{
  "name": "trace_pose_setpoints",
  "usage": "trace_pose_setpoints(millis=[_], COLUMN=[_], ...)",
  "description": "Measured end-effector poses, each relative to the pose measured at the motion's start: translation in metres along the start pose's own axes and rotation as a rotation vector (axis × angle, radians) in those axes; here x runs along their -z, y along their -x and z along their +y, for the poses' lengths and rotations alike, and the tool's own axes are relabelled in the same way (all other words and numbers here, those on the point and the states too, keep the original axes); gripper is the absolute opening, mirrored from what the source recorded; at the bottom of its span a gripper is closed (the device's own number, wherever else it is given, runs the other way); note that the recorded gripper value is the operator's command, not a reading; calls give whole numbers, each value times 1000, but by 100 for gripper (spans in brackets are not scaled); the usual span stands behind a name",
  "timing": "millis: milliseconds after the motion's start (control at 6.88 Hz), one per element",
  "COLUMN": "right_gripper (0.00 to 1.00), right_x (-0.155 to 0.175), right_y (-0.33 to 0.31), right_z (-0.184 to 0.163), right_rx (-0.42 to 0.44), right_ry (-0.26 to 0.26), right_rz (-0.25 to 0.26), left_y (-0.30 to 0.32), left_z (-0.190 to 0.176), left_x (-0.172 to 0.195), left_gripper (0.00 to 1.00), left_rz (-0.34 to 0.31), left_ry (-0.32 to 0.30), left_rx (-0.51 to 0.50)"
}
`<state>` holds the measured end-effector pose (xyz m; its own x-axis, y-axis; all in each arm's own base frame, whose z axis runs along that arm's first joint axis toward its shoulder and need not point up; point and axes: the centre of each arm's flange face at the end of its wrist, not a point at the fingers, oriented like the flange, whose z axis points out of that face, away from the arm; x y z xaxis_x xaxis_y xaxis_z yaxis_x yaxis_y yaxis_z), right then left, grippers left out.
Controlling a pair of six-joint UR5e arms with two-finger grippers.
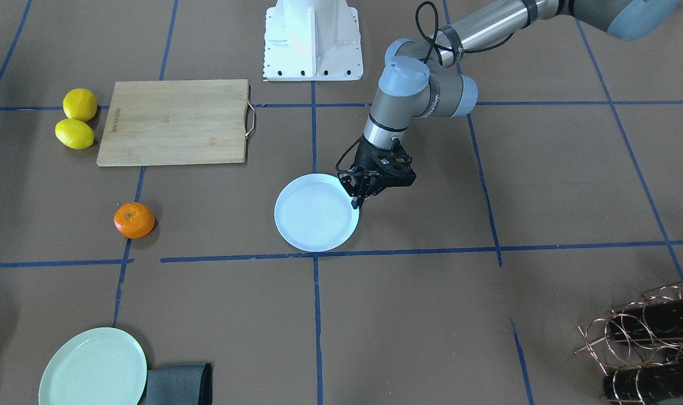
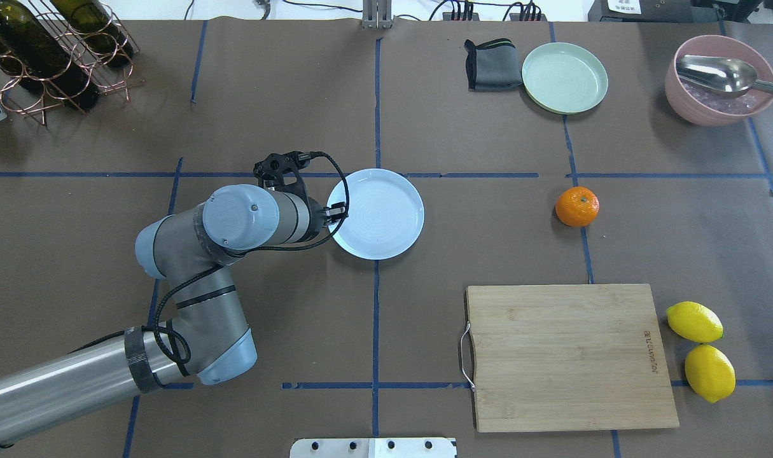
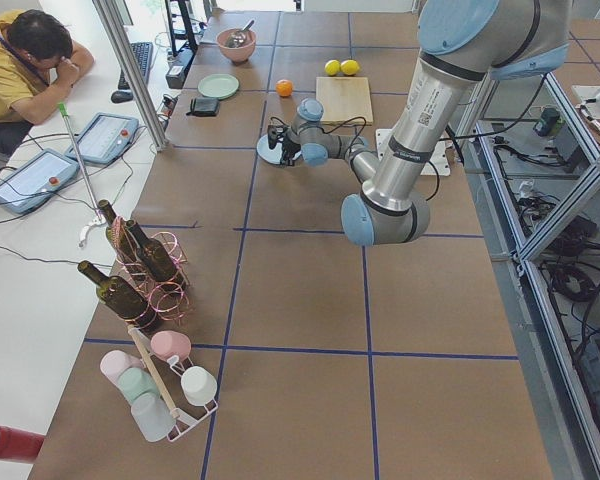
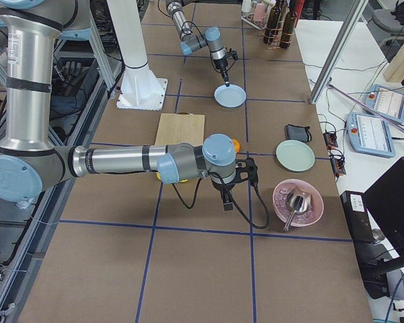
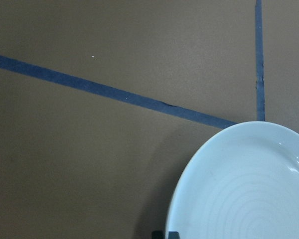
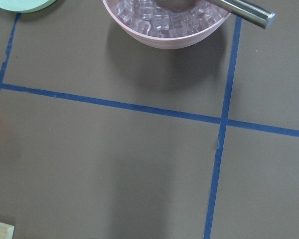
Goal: Pick orange to plate
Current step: 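Slide the light blue plate with the left gripper toward the table center, then release the plate and withdraw the left arm toward its rest pose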
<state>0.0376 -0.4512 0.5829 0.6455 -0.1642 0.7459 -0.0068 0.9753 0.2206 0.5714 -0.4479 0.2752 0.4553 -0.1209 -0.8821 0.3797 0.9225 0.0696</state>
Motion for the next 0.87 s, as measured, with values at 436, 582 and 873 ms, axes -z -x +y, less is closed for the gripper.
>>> trace_pose_setpoints(millis=[436, 582, 873], right_gripper=[100, 100, 100], right_x=[9, 16, 24], right_y=[11, 20, 43], right_z=[-6, -9, -24], right_rx=[27, 49, 99], right_ry=[-22, -40, -63], right_rz=[-2, -5, -22], left_y=[32, 67, 184], left_z=[-66, -103, -185], left_x=[86, 133, 205], left_gripper=[100, 100, 100], left_rz=[-77, -97, -162], left_ry=[54, 66, 88], left_rx=[-282, -374, -508])
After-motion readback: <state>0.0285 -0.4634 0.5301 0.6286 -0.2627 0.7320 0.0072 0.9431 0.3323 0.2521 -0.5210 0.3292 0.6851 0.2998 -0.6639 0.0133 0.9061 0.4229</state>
